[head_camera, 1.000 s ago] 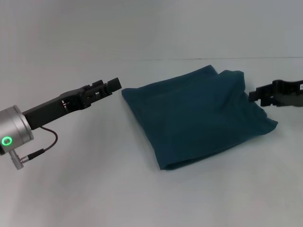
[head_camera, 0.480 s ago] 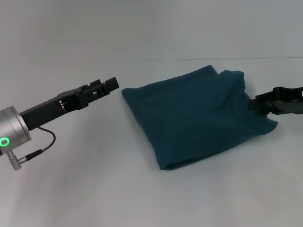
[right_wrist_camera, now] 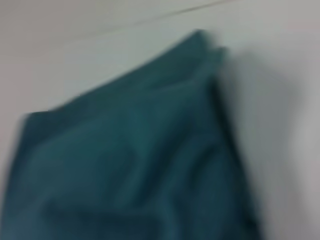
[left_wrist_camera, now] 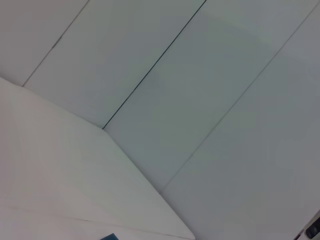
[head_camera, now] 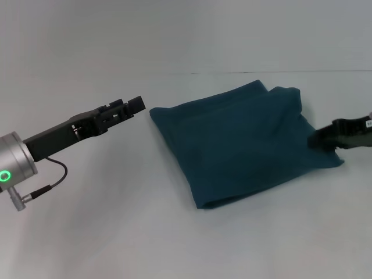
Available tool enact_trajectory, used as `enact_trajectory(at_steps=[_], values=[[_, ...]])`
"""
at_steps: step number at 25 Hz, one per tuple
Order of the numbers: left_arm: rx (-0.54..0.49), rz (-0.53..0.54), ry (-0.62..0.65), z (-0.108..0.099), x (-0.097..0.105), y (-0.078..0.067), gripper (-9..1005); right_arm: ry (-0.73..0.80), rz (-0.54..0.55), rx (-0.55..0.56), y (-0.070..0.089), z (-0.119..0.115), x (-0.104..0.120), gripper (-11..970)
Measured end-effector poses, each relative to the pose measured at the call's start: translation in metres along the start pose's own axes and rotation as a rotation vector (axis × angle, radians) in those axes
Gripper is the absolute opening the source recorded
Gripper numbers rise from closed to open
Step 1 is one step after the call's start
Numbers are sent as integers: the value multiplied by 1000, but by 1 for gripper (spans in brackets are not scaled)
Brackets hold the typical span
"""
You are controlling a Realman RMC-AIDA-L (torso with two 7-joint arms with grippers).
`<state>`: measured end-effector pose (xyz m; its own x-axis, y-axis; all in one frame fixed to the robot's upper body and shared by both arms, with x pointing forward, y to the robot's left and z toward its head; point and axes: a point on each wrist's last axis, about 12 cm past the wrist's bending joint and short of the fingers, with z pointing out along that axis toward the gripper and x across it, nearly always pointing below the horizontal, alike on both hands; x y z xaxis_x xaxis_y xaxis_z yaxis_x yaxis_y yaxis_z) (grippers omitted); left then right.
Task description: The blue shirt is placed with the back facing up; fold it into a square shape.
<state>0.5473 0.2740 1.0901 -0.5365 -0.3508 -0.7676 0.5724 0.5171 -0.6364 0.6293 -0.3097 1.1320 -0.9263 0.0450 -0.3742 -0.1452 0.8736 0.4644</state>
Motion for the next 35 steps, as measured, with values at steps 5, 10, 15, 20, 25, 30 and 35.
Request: enact_trajectory(at_steps=[5,10,15,20,25,30,35], values=[[-2,0,-4,0,0,0,861,-55,29,87,-12,-14,-5,485],[-4,-8,-4,0,-1,0,860,-117,49,94,-19,-32,-7,485],[27,-189,136,-5,3,-4,860,-121,59,41,-18,-38,-9,491],[-23,-504,315,-12,9,-8,859,-125,52,-28,-9,-44,-14,497],[-39,-696,416,10,23,-16,858,-156,31,-106,-1,-49,-20,503],[-60,-766,480,35,45,-18,858,-153,0,-172,4,-53,-18,606],[-110,-800,479,47,56,-13,857,-139,5,-186,4,-52,-15,815]])
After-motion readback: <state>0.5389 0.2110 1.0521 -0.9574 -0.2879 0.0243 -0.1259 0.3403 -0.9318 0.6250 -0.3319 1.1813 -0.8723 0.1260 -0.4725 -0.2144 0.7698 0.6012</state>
